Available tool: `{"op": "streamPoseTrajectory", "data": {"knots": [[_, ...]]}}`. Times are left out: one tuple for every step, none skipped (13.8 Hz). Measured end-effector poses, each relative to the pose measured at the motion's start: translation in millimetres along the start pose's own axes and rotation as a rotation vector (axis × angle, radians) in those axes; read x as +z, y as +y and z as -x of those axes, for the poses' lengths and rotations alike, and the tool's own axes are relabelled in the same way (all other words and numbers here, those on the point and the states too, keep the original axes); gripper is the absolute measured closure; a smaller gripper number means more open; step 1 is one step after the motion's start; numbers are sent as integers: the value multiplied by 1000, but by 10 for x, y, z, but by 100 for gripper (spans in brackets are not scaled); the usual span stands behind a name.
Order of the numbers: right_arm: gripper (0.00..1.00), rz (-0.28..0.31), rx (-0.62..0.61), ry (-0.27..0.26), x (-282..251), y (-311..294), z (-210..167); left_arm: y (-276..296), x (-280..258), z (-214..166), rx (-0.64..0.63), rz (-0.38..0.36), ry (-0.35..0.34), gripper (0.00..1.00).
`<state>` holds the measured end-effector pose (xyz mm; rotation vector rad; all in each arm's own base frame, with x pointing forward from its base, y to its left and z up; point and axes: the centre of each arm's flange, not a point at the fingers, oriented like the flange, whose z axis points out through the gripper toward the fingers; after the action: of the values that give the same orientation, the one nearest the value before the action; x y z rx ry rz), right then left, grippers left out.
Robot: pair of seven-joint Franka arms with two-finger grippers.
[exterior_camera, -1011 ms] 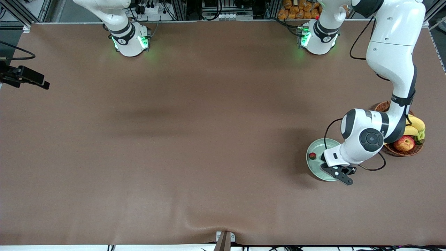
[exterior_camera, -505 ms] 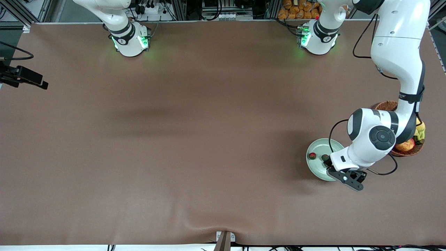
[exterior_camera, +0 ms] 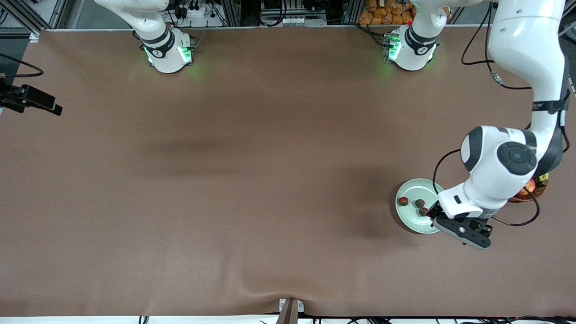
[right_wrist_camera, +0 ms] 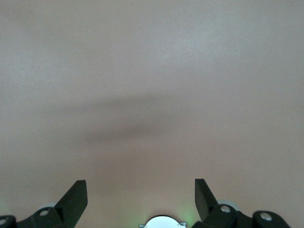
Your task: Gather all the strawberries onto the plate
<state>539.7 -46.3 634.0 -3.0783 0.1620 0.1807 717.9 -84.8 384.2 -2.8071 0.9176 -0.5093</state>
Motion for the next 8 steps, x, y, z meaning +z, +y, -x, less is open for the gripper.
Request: {"op": "streamPoseTrajectory", "data": {"knots": [[0, 0, 0, -1, 1, 0, 2, -37, -169, -32, -2, -13, 17, 0], [0, 0, 1, -4, 3, 0, 4, -69, -312, -47, -5, -21, 24, 0], [0, 0, 1, -6, 5, 0, 7, -100, -445, -44, -29, -12, 23, 0], [0, 0, 1, -7, 6, 0, 8, -134, -573, -19, -78, 25, 20, 0], [0, 0, 1, -8, 6, 1, 9, -172, -713, 32, -150, 87, 10, 0], [0, 0, 1, -8, 7, 2, 10, -212, -851, 96, -217, 142, -6, 0], [0, 0, 1, -9, 7, 3, 11, -264, -992, 168, -275, 174, -29, 0], [0, 0, 2, -10, 8, 5, 11, -313, -1154, 238, -325, 187, -55, 0]]}}
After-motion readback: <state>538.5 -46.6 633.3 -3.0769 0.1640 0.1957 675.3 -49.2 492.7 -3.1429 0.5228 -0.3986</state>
